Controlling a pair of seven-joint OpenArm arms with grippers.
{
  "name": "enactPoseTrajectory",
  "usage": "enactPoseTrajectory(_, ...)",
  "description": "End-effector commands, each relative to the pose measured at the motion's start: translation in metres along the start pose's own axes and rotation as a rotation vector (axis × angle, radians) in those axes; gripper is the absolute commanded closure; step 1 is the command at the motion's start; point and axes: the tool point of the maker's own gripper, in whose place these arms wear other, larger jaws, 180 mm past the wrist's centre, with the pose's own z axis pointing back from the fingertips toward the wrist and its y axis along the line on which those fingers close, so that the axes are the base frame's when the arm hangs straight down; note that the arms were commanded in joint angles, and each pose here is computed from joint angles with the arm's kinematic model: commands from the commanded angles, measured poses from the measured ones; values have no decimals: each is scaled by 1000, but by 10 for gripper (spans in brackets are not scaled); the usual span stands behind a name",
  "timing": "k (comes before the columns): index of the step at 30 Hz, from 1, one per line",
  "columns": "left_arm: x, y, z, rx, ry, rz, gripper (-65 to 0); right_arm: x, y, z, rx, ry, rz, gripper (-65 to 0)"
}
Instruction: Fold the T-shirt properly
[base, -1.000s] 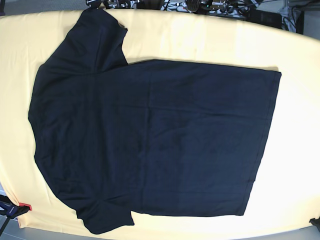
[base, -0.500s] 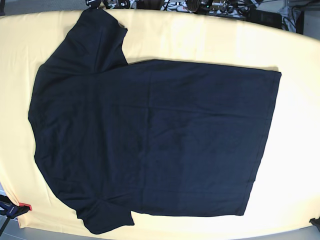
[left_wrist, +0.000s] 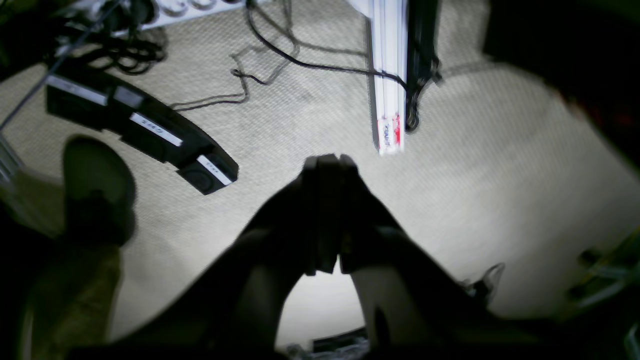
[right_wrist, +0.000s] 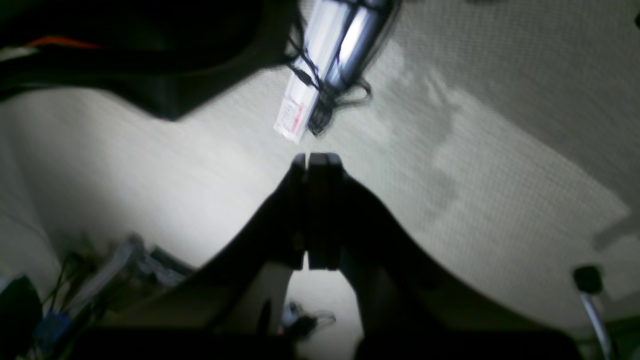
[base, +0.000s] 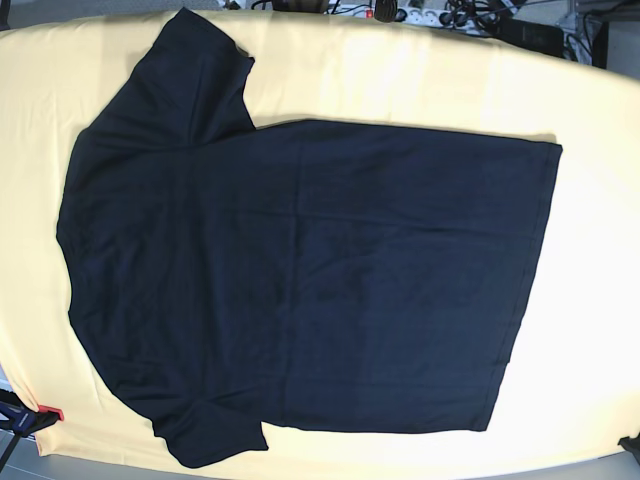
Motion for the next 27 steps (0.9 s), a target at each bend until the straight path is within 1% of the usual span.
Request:
enactPoseTrajectory(1,-10,-12,6,-31,2,-33,0,-11,6,6,17,2,-5,0)
enactPoseTrajectory(5,-29,-42,34,-109,-1,-139,0,-35,26,29,32,33,40,0)
enactPoseTrajectory(7,-34,-52,50,-138,1,-176,0,-40,37,43,32,39,64,0)
enactPoseTrajectory(9,-35,-60,67,-158,-7,-203,0,-41,44,60,25,27,92,0)
enactPoseTrajectory(11,-32,-63,84,-154,-23,-225,0,-38,48,78,7,-8,116,0)
enactPoseTrajectory(19,-11,-54,153,-37,-144,-482,0,-23,47,151,-119,-89,170,0)
enactPoseTrajectory(21,1,-49,170,12,-173,-536,0,-17,39,169,-173,-113,185,0)
enactPoseTrajectory(24,24,-39,198,87,-229,-622,0,-6,26,195,-277,-146,253,0)
enactPoseTrajectory(27,43,-27,223,155,-267,-680,0,1,17,219,-347,-171,288,0)
